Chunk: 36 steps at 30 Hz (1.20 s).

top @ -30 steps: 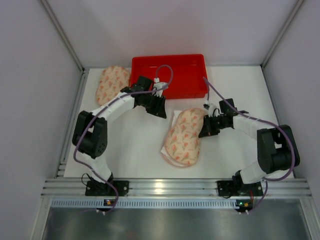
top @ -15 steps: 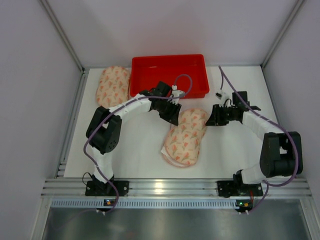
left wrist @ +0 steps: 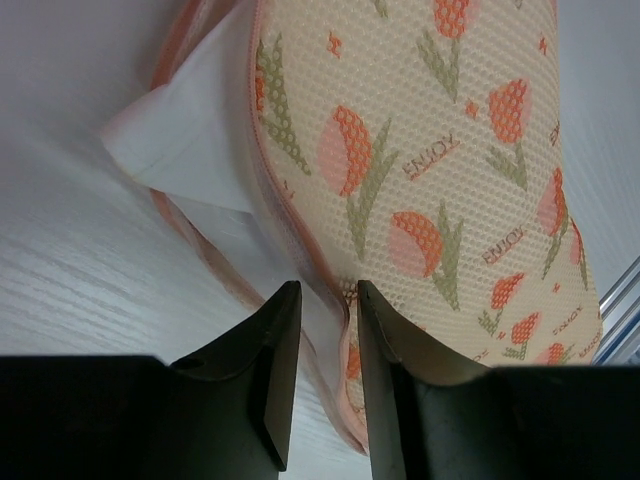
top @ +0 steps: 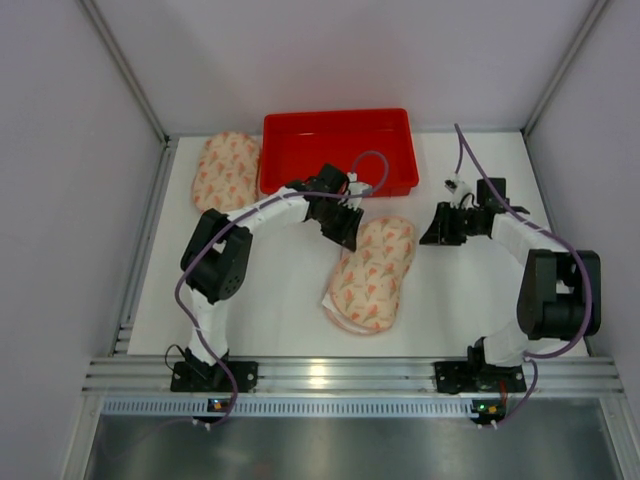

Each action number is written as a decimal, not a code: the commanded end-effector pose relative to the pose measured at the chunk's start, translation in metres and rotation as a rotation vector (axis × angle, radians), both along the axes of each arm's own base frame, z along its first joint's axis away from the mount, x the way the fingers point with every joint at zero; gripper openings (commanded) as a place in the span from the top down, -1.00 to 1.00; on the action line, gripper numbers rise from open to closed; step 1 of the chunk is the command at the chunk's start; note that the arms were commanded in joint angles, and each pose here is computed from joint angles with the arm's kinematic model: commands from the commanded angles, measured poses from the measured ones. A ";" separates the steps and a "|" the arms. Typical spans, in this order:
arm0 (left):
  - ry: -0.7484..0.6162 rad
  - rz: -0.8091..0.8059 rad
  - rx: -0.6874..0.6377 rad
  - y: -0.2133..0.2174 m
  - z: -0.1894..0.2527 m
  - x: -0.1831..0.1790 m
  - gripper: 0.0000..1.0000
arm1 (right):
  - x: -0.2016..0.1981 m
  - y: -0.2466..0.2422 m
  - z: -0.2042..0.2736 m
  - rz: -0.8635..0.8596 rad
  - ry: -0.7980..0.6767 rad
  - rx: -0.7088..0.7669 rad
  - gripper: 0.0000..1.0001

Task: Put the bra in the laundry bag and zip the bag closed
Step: Adjust the laundry bag at the center of the board.

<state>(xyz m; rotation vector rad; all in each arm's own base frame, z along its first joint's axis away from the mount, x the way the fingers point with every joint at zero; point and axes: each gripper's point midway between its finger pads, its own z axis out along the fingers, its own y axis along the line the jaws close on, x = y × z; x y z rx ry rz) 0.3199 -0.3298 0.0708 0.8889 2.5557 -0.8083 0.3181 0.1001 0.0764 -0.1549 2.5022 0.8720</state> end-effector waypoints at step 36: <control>0.136 0.109 0.117 0.088 -0.101 -0.018 1.00 | -0.036 0.045 0.010 0.049 0.107 0.313 -0.23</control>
